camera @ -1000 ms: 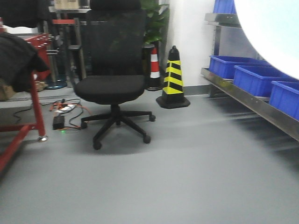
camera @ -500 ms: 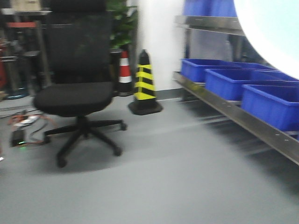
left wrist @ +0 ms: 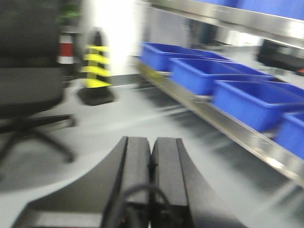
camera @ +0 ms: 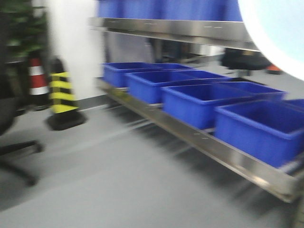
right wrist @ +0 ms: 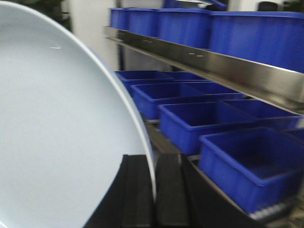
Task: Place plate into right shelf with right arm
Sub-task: 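Keep holding the plate while driving up to the blue-bin shelf rack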
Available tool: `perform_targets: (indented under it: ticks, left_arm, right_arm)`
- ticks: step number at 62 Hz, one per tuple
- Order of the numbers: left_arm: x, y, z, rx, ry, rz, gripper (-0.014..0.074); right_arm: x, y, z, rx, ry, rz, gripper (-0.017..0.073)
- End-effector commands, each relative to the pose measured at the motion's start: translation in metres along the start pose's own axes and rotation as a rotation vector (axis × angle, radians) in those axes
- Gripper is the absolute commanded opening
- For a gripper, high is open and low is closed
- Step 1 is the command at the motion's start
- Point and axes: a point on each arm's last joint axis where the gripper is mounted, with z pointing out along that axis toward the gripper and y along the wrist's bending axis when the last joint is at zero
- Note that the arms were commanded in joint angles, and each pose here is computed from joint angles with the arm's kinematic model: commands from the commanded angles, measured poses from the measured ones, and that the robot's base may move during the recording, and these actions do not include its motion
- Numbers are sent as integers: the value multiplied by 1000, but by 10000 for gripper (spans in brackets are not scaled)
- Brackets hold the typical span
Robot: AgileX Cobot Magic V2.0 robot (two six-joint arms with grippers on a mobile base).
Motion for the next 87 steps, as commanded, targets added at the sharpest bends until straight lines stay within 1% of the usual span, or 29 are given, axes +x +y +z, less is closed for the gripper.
perform_targets:
  ticks: [1,87]
  left_arm:
    - [-5,1,-1,-12,-89,-15,-128]
    - [-5,1,-1,-12,-89,-15,-128]
  right_arm:
    - [-18,0,-1,5,-115,-5,55]
    - [-18,0,-1,5,-115,-5,55]
